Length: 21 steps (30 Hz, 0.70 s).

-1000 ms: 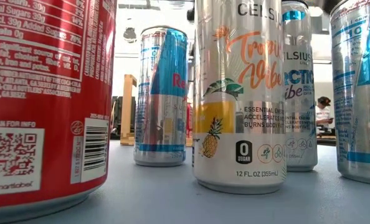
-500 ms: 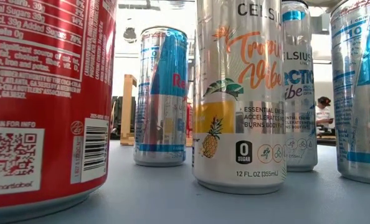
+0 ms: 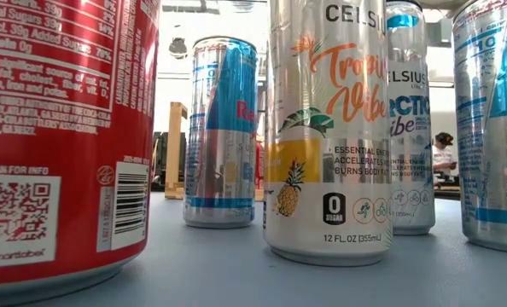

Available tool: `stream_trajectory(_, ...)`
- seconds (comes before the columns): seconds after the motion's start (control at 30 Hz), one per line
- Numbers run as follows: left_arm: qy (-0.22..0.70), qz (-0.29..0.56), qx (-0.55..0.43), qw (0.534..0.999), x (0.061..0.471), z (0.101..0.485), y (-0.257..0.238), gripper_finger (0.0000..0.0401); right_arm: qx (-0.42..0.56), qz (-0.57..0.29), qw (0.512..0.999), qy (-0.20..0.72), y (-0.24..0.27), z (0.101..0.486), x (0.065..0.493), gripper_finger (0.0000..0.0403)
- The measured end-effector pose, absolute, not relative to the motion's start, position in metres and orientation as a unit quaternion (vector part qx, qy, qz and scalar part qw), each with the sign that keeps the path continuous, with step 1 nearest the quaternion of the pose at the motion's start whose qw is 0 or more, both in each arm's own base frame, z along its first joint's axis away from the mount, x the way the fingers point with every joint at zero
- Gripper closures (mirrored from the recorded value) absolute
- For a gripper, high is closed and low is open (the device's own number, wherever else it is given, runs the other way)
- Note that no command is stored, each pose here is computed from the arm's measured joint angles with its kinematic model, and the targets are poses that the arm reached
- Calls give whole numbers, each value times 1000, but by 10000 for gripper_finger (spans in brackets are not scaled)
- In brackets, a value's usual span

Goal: Place canned beverage on shelf
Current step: Put the bottom middle left red soda can aligned with the red soda on the shelf

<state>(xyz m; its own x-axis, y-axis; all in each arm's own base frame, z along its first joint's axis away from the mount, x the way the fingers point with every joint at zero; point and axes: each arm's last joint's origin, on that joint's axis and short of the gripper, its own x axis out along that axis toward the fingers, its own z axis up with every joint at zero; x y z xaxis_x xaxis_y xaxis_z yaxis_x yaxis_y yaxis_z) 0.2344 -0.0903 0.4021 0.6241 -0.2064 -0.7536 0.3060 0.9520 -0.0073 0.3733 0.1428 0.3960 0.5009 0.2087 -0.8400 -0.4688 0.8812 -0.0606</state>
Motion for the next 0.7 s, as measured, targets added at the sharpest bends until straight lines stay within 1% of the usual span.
stream_trajectory(0.1,412,-150,55,897,232,402,-96,67,-124,190,860,456,151,385,385,148)
stream_trajectory(0.2,412,-163,61,894,229,402,-103,67,-128,197,865,444,161,373,398,148)
stream_trajectory(0.4,425,-186,75,883,220,400,-115,67,-124,197,888,397,174,353,427,148)
stream_trajectory(0.6,438,-191,57,877,213,399,-126,67,-128,206,887,392,190,333,439,147)
stream_trajectory(0.63,439,-192,52,876,211,399,-128,67,-127,210,892,379,194,332,442,147)
stream_trajectory(0.7,440,-193,47,876,209,399,-132,67,-133,221,890,375,204,330,440,147)
